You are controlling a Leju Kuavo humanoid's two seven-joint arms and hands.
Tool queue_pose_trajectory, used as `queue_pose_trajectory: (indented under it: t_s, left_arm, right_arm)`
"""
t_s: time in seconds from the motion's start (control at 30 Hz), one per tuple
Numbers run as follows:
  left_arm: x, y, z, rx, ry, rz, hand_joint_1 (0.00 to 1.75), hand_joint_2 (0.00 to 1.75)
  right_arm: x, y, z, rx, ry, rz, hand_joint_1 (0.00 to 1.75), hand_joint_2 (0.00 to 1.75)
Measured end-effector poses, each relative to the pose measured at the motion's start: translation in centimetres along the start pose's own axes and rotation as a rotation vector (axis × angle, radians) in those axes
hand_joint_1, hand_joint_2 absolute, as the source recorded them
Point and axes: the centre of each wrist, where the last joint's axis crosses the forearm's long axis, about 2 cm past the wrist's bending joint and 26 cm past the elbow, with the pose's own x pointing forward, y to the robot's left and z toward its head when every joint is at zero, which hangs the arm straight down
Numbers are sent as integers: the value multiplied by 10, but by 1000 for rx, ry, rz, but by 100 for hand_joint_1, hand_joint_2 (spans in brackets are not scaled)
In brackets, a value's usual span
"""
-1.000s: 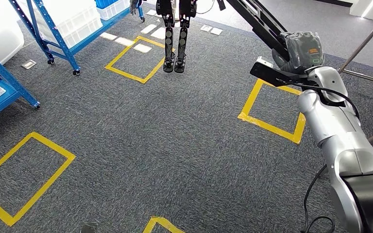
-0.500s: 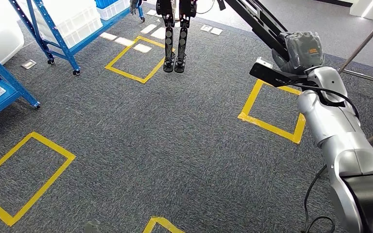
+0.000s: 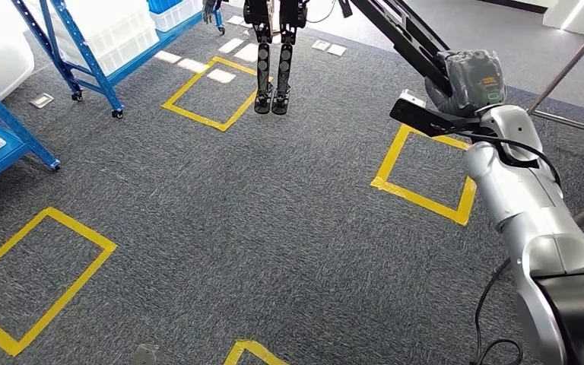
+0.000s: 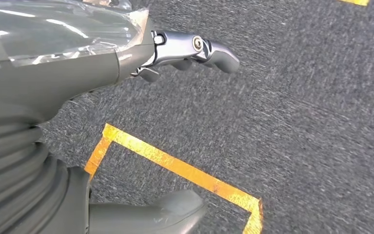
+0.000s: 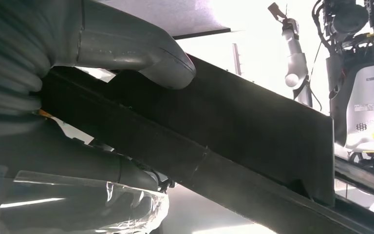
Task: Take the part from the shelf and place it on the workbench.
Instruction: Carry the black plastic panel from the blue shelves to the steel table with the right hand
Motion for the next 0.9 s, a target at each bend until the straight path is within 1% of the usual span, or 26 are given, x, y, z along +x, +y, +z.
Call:
queue_pose_trajectory:
  t_s: [0.9]
  left_arm:
    - [3,-2,-1,-8,1,-7,0,175]
  right_arm:
    - [-1,3,3,9,6,5,169,175]
